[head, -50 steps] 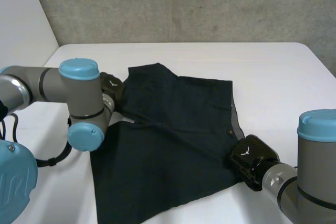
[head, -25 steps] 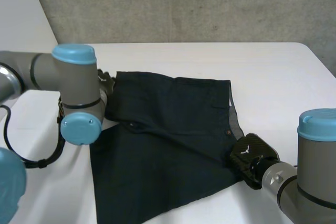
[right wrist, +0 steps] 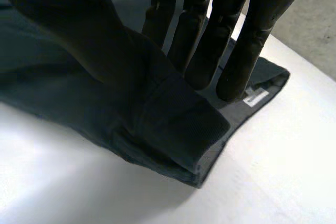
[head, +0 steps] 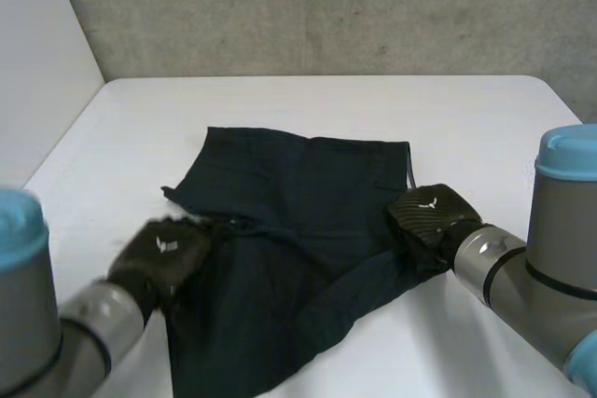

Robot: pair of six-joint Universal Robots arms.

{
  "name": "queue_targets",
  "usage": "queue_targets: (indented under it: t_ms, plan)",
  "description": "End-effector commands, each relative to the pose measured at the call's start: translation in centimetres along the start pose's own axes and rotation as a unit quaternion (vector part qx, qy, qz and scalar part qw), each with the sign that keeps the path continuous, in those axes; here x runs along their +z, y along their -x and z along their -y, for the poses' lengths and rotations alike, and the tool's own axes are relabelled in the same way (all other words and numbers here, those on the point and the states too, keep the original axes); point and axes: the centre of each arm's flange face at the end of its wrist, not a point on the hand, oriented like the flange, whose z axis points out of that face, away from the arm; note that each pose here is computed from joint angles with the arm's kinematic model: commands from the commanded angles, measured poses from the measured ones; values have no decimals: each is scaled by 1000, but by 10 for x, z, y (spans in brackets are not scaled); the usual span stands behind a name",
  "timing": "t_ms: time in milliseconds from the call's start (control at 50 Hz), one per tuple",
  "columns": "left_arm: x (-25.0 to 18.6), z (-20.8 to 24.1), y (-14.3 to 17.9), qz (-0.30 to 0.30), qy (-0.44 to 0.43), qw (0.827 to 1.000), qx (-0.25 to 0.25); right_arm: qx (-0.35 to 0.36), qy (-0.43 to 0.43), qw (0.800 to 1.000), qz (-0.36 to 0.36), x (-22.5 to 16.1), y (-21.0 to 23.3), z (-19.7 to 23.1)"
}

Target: Fold the shorts.

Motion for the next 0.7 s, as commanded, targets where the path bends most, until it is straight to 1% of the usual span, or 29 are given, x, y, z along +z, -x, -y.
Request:
queue_targets:
  t_ms: [20,100,180,260,480,600,700]
  plan:
    - [-16,-28,-21,-23,30,999,-13,24,14,999,16,7,2,-2]
    - [-23,-38,-27,-16,44,999,-20,33,18,999,10,10,-2,-5]
    - [-27,-45,-33,-15,47,999,-11,71,20,997,2,13,-9,-7]
    - [-27,-48,-44,-31,39,999,4,103,19,994,-14,18,-20,-10]
    - [-9,-54,-47,-13,51,999,14,118,23,992,-37,22,-34,-18]
    - [9,-54,-47,14,46,999,17,119,26,992,-36,21,-33,-20]
    - [25,-59,-49,22,46,998,26,116,26,992,-37,20,-34,-20]
